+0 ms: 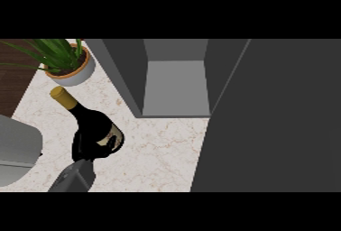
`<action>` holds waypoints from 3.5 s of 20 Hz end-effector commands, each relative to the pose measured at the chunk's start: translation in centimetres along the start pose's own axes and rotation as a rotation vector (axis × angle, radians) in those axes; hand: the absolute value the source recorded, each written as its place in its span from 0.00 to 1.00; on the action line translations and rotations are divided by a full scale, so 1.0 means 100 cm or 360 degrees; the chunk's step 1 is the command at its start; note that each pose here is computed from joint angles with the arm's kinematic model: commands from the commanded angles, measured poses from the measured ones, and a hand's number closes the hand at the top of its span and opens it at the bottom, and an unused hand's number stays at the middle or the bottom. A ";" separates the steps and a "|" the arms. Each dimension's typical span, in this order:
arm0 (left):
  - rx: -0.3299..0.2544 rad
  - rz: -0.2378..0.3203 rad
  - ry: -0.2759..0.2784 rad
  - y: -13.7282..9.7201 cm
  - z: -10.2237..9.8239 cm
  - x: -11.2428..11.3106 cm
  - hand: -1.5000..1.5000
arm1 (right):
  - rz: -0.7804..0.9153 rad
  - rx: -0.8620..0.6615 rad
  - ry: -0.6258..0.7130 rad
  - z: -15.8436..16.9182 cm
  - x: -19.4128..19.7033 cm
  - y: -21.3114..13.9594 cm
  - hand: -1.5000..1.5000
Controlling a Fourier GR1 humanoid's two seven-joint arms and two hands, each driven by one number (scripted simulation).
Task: Pick up the wine, place it into the cabinet and close the cabinet
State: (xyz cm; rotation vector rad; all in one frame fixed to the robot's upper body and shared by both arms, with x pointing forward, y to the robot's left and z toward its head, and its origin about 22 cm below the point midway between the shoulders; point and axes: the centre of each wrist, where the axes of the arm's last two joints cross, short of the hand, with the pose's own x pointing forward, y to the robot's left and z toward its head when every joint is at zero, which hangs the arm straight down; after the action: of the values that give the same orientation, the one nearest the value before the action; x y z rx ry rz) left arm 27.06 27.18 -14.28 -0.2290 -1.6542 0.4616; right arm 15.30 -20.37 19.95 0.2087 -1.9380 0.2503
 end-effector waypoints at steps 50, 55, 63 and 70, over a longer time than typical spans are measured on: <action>-0.0271 0.0116 0.0183 -0.178 -0.015 -0.009 1.00 | -0.0051 0.0024 -0.0012 -0.005 -0.020 -0.017 0.00; -0.0313 0.0103 0.0153 -0.186 -0.018 -0.014 1.00 | -0.0061 0.0031 0.0003 -0.013 -0.021 -0.018 0.00; -0.0212 0.0070 0.0177 -0.220 -0.055 0.008 1.00 | -0.0061 0.0051 -0.0019 -0.003 -0.008 -0.016 0.00; -0.0163 0.0056 0.0097 -0.223 -0.081 0.016 1.00 | -0.0061 0.0055 0.0012 -0.005 -0.024 -0.017 0.00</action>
State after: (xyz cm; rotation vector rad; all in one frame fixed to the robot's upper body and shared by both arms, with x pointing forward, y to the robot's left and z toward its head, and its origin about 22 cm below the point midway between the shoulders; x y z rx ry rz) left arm 36.13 9.93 -4.53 -0.3533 -1.5864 0.3718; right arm 16.90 -21.48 18.86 0.2669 -1.9344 0.2640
